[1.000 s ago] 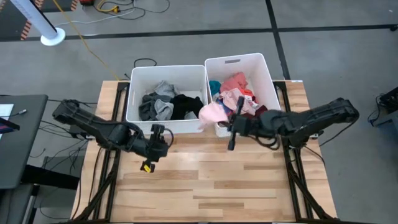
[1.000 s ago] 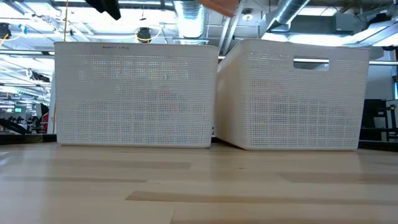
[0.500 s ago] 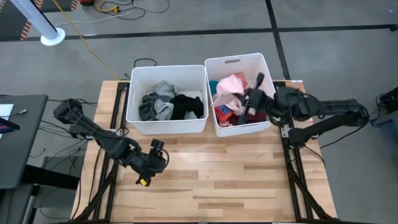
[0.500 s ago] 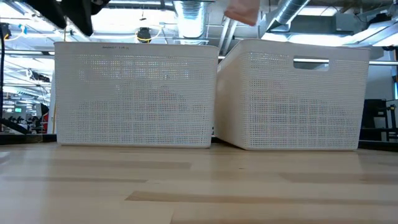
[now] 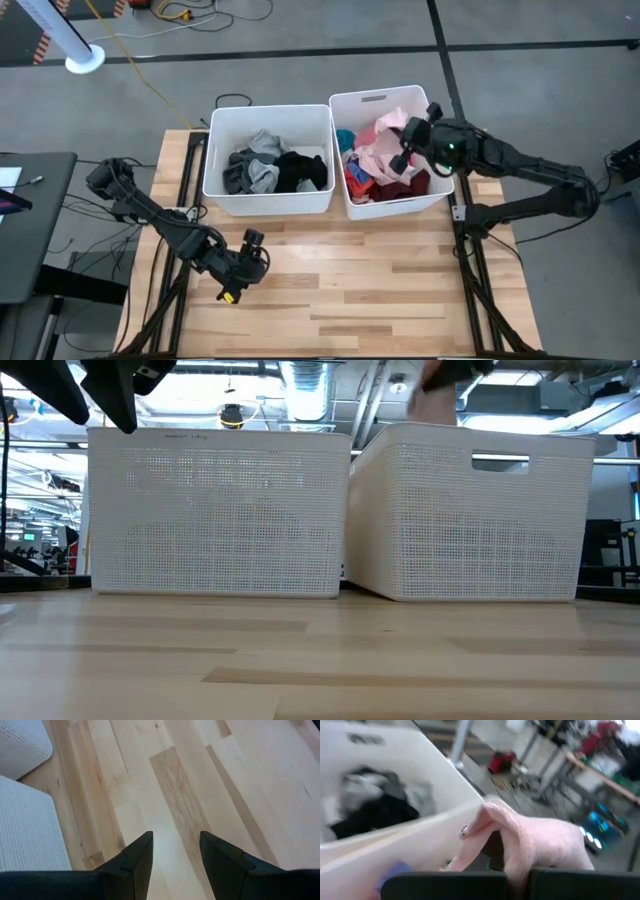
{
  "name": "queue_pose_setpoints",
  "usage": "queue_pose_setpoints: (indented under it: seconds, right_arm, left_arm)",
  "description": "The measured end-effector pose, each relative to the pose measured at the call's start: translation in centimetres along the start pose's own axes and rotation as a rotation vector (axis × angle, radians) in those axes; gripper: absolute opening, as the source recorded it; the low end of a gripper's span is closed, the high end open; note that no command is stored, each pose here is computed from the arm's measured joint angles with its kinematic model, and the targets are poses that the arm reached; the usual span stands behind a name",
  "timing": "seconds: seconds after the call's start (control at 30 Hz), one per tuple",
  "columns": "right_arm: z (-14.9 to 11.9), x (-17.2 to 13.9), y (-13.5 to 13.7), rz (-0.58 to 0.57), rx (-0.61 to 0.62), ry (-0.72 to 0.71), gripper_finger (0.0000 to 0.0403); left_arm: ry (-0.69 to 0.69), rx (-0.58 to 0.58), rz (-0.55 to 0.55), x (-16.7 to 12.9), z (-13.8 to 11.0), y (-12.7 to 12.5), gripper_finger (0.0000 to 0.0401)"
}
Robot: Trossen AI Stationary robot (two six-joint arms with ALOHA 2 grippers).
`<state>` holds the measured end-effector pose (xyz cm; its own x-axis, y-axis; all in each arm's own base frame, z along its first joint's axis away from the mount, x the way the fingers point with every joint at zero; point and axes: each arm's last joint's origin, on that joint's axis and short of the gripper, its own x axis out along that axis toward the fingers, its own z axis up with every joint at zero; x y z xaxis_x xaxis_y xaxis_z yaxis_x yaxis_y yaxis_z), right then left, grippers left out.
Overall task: Sort clothes
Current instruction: Put the pink sock into the right white laundry organizer
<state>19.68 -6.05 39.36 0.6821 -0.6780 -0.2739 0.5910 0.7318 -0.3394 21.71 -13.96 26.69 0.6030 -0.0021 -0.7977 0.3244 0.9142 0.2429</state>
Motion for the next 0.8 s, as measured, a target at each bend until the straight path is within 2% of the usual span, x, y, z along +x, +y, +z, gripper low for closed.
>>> queue_pose_setpoints:
  seconds: [0.3, 0.8]
  right_arm:
    - [-2.8, 1.9, -2.2, -0.11, 0.074, 0.229, 0.0]
    - [-9.7, 4.7, -2.0, -0.068, 0.163, 0.464, 0.0003]
  left_arm:
    - [-0.011, 0.005, -0.001, 0.0, 0.1, 0.0, 0.0157]
    - [-0.029, 0.005, -0.003, 0.0, 0.3, 0.0, 0.0157]
